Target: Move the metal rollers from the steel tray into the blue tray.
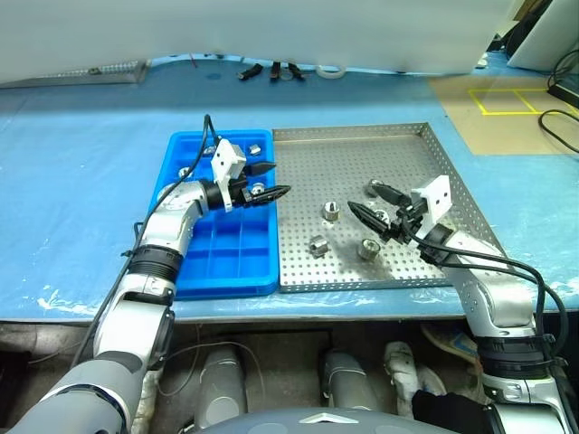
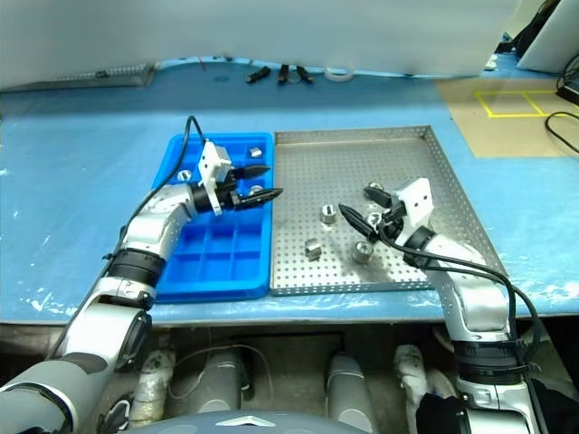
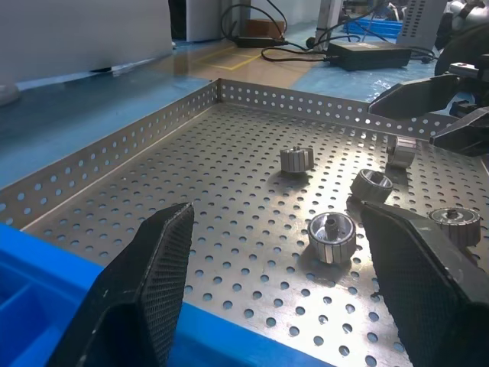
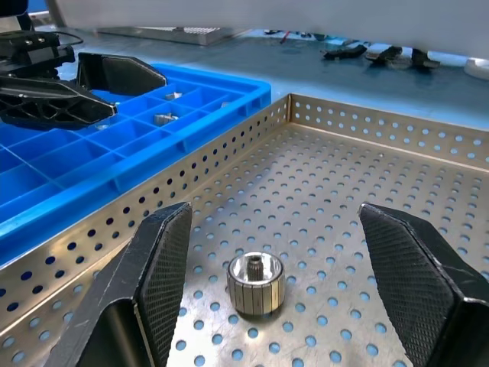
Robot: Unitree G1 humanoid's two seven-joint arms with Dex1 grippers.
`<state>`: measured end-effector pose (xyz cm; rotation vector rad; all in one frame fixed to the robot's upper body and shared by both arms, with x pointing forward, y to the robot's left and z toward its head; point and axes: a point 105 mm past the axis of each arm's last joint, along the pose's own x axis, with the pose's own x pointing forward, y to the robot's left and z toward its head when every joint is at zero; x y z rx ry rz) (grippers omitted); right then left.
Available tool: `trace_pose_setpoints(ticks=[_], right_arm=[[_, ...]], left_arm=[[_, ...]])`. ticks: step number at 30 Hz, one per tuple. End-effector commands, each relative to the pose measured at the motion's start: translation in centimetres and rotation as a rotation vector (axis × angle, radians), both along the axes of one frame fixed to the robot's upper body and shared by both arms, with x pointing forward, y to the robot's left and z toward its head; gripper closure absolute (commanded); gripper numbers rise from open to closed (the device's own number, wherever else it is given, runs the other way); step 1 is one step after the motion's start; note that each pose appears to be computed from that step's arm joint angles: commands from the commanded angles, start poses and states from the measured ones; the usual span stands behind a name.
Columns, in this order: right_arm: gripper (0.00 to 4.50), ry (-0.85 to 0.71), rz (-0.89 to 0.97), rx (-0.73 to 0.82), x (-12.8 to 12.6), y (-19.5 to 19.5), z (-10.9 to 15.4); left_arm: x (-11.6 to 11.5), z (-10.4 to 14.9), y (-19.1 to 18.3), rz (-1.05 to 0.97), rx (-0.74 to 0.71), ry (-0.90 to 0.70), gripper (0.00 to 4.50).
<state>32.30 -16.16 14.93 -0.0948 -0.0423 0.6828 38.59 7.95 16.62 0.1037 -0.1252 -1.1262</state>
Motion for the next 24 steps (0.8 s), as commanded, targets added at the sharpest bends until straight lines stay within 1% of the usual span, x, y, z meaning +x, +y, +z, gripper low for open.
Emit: trace_pose_setpoints(ticks=[1, 4, 12, 16, 19, 24], right_arm=[[0.83, -0.044, -0.01, 0.009, -0.3, -0.4, 0.9], [0.83, -0.037, -0.006, 0.012, -0.4, -0.4, 0.7], [0.83, -0.048, -0.012, -0.005, 0.1, -0.8, 1.3], [0.83, -0.05, -0.007, -0.015, -0.1, -0.9, 1.6], [0.83, -0.052, -0.014, -0.022, -0.3, -1.4, 1.9], [0.83, -0.055, -0.047, -0.025, -0.5, -2.1, 2.0]], left_arm=[[0.0, 1.5, -0.2, -0.006, -0.021, -0.062, 0.86], [-0.1, 1.5, -0.4, -0.008, -0.023, -0.065, 0.86], [-0.1, 1.6, -0.7, -0.002, -0.038, -0.074, 0.86], [0.0, 1.9, -0.9, 0.002, -0.042, -0.085, 0.86], [0.0, 2.5, -1.7, -0.019, -0.045, -0.091, 0.86], [0.8, 2.9, -4.0, -0.072, 0.04, -0.118, 0.86]])
